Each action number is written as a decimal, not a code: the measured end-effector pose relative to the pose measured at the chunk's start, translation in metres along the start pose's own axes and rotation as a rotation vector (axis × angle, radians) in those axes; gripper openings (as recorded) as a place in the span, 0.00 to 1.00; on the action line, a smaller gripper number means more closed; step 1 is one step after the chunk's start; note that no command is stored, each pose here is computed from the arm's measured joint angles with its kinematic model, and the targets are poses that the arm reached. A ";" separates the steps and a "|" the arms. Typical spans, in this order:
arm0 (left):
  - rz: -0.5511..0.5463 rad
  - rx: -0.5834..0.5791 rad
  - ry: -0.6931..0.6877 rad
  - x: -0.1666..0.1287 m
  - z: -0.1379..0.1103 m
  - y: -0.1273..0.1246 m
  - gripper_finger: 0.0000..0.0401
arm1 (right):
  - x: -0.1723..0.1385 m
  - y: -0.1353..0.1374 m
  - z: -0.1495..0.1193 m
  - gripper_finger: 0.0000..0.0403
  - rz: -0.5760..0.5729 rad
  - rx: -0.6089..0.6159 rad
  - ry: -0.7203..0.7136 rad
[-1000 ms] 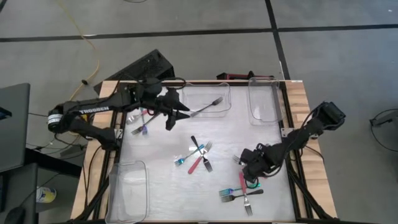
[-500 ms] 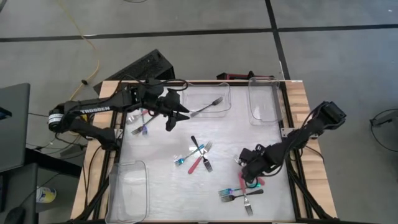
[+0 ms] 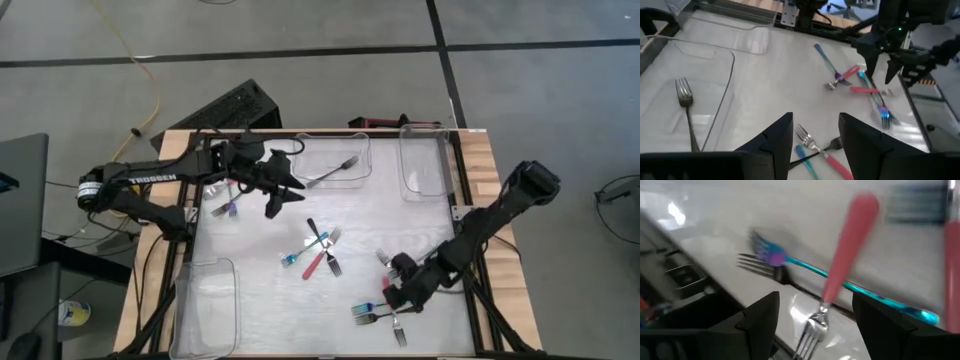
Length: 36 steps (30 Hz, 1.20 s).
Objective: Sort silverware by color (type)
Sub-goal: Put the bottom left pink fork into the top right transparent bin
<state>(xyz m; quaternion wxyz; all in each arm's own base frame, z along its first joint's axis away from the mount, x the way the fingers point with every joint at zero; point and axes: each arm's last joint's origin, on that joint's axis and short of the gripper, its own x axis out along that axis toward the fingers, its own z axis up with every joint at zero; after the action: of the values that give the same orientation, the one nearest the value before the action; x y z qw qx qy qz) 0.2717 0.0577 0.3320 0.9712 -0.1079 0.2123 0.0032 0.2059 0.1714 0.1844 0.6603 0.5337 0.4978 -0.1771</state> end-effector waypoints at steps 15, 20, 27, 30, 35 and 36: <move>-0.001 0.113 0.007 0.000 -0.001 -0.002 0.36 | 0.050 0.014 0.005 0.68 -0.227 0.115 -0.106; -0.017 0.109 0.020 0.000 -0.002 -0.002 0.36 | 0.064 0.021 0.008 0.67 -0.310 0.151 -0.113; -0.041 0.112 0.096 0.000 -0.009 -0.002 0.36 | 0.066 0.035 0.009 0.40 -0.478 0.174 -0.155; -0.041 0.112 0.123 0.000 -0.012 -0.002 0.36 | 0.063 0.039 0.011 0.22 -0.484 0.171 -0.183; -0.057 0.133 0.159 -0.001 -0.016 -0.002 0.36 | 0.051 0.053 0.018 0.22 -0.398 0.181 -0.235; -0.058 0.138 0.161 -0.001 -0.016 -0.002 0.36 | 0.045 0.057 0.019 0.22 -0.374 0.184 -0.243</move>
<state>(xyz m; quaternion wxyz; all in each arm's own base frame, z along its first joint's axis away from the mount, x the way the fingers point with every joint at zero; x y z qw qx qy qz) 0.2645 0.0525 0.3187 0.9558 -0.0470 0.2860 -0.0484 0.2788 0.1888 0.1754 0.6196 0.4652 0.4865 -0.4037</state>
